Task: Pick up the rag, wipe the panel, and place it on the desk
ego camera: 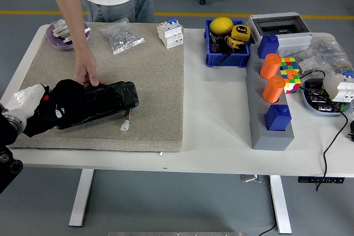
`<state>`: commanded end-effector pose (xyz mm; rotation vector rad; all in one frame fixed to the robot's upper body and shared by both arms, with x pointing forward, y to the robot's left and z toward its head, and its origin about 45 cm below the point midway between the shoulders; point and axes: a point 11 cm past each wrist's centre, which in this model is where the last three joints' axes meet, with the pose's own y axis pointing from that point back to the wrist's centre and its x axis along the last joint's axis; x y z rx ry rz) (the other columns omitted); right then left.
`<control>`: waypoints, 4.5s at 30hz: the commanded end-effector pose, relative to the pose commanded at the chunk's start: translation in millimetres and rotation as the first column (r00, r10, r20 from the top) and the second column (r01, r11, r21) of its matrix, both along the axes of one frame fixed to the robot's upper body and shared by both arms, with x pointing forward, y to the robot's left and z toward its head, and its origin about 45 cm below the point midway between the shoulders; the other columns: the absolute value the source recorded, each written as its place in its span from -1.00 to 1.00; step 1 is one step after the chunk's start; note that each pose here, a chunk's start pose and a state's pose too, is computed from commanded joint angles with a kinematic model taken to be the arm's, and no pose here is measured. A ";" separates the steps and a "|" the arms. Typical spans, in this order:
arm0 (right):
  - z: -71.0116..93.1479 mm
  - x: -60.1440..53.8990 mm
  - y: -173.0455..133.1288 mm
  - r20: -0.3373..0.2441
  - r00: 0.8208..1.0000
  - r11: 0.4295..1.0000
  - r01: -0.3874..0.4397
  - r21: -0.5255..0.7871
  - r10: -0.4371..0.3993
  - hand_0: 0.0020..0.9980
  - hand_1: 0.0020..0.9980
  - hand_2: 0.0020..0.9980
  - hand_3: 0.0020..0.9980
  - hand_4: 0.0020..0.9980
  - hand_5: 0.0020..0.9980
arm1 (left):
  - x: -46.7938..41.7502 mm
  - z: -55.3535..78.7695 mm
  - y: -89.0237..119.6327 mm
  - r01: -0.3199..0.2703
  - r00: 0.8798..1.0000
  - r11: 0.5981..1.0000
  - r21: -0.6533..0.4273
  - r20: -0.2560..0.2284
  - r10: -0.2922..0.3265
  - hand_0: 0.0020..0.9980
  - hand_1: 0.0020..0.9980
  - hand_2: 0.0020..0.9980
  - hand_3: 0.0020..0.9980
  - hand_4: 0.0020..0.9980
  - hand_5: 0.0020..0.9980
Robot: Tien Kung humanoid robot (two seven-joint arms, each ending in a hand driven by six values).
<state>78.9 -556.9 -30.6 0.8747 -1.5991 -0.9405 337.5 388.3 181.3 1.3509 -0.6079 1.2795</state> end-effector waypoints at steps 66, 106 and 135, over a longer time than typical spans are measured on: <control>-1.2 11.9 7.0 0.005 1.000 1.000 -0.028 0.005 0.028 0.51 0.22 0.27 0.23 1.00 0.25 | 31.8 -22.2 70.5 -0.128 0.988 0.975 -0.182 0.067 0.142 0.21 0.52 0.34 0.15 0.43 -0.96; -3.7 3.7 7.4 -0.008 1.000 1.000 -0.018 0.009 0.018 0.51 0.21 0.27 0.22 1.00 0.24 | 23.0 40.7 78.2 -0.007 0.950 0.819 -0.574 0.251 0.185 0.27 0.52 0.54 0.20 0.62 -0.57; -7.3 -3.8 10.5 -0.025 1.000 1.000 -0.017 0.016 0.017 0.51 0.21 0.27 0.22 1.00 0.24 | 15.9 27.6 68.0 0.192 0.811 0.292 -0.937 0.318 0.491 0.17 0.34 0.24 0.18 0.58 -0.72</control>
